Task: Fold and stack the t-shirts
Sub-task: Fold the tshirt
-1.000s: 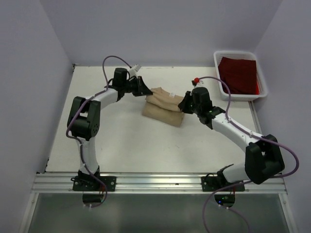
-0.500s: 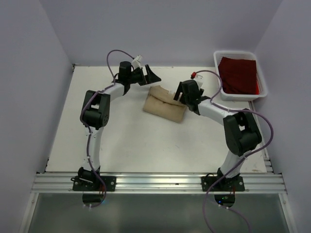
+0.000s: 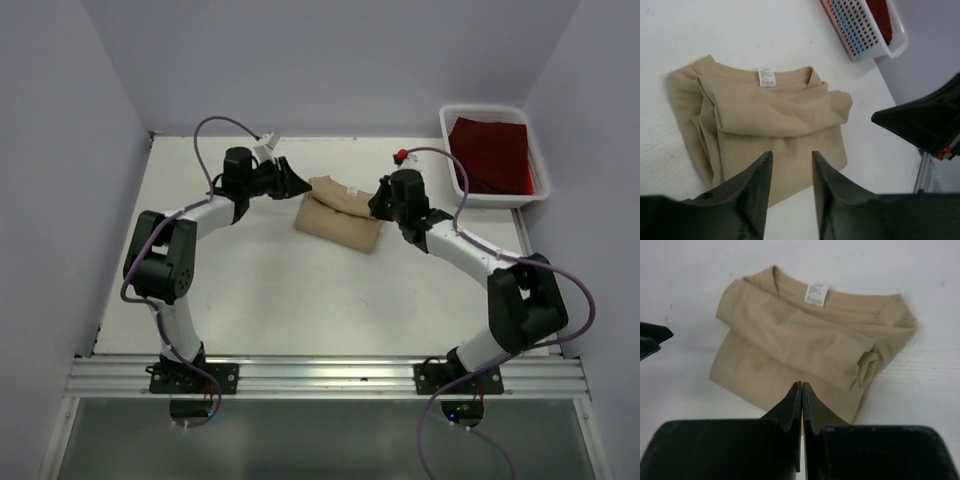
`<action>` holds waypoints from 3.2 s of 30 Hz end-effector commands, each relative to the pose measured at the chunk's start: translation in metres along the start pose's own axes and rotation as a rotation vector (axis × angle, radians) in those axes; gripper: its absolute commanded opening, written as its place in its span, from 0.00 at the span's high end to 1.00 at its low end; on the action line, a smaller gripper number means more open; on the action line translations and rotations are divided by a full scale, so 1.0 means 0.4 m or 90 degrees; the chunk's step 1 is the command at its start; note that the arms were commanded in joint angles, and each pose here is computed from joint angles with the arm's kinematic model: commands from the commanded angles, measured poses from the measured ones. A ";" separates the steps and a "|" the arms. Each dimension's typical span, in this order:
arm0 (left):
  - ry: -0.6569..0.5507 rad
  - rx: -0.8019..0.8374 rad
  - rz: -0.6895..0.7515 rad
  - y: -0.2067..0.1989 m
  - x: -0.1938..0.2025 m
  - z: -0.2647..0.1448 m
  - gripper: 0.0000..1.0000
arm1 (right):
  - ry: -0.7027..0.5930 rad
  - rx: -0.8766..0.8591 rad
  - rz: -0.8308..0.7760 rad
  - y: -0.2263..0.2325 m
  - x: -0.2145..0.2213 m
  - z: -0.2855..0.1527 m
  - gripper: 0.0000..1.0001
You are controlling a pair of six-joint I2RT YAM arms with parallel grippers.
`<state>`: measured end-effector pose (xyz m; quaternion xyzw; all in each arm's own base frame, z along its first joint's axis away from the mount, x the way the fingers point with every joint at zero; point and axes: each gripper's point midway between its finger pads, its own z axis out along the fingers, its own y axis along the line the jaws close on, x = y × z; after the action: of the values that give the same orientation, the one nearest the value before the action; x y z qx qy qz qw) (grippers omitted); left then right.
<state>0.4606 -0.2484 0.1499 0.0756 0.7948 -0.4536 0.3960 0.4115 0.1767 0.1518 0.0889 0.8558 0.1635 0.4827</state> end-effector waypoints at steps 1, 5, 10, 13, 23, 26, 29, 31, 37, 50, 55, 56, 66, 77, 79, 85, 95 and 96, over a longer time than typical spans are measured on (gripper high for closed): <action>0.033 0.017 0.042 -0.003 0.076 -0.003 0.65 | 0.148 -0.140 0.003 0.093 0.121 0.014 1.00; 0.070 0.013 0.030 0.034 0.139 0.012 1.00 | 0.217 -0.176 0.038 0.125 0.183 0.059 1.00; 0.092 0.008 0.023 0.081 0.186 0.037 1.00 | 0.258 -0.167 0.047 0.117 0.252 0.126 1.00; 0.102 0.004 0.019 0.115 0.219 0.056 1.00 | 0.270 -0.150 0.041 0.098 0.290 0.151 1.00; 0.173 -0.111 -0.011 0.179 0.405 -0.012 1.00 | 0.342 -0.099 -0.008 0.023 0.418 0.079 1.00; 0.201 -0.146 -0.028 0.133 0.491 -0.074 1.00 | 0.375 -0.063 -0.022 -0.015 0.465 0.007 1.00; 0.234 -0.158 -0.045 0.056 0.578 -0.124 1.00 | 0.408 -0.037 -0.035 -0.047 0.528 -0.071 1.00; 0.243 -0.177 -0.068 0.027 0.615 -0.169 1.00 | 0.419 -0.034 -0.062 -0.048 0.563 -0.133 1.00; 0.324 -0.221 -0.126 -0.040 0.770 -0.309 1.00 | 0.468 -0.021 -0.093 -0.070 0.655 -0.299 1.00; 0.392 -0.237 -0.101 -0.203 0.878 -0.384 1.00 | 0.412 -0.072 -0.082 -0.013 0.577 -0.398 1.00; 0.338 -0.208 -0.054 -0.275 0.794 -0.317 1.00 | 0.411 -0.105 -0.070 0.031 0.566 -0.389 1.00; 0.326 -0.211 -0.043 -0.276 0.779 -0.306 1.00 | 0.408 -0.115 -0.066 0.041 0.563 -0.388 1.00; 0.317 -0.203 -0.015 -0.314 0.732 -0.252 1.00 | 0.392 -0.202 -0.014 0.119 0.529 -0.420 1.00; 0.340 -0.201 -0.036 -0.284 0.790 -0.230 1.00 | 0.412 -0.202 0.014 0.091 0.635 -0.391 1.00; 0.342 -0.198 -0.038 -0.284 0.793 -0.226 1.00 | 0.416 -0.182 0.004 0.070 0.658 -0.377 1.00; 0.318 -0.181 -0.041 -0.308 0.767 -0.212 1.00 | 0.445 -0.103 -0.037 -0.005 0.738 -0.362 1.00; 0.222 -0.190 -0.020 -0.304 0.667 -0.151 1.00 | 0.464 -0.083 -0.074 -0.026 0.784 -0.375 1.00; 0.214 -0.208 -0.027 -0.270 0.652 -0.144 1.00 | 0.464 -0.085 -0.075 -0.025 0.785 -0.377 1.00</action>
<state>0.1600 -0.3216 0.0406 0.0900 0.9287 -0.3004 0.1977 0.1406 0.2802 0.0162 -0.0530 0.9271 0.3152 0.1958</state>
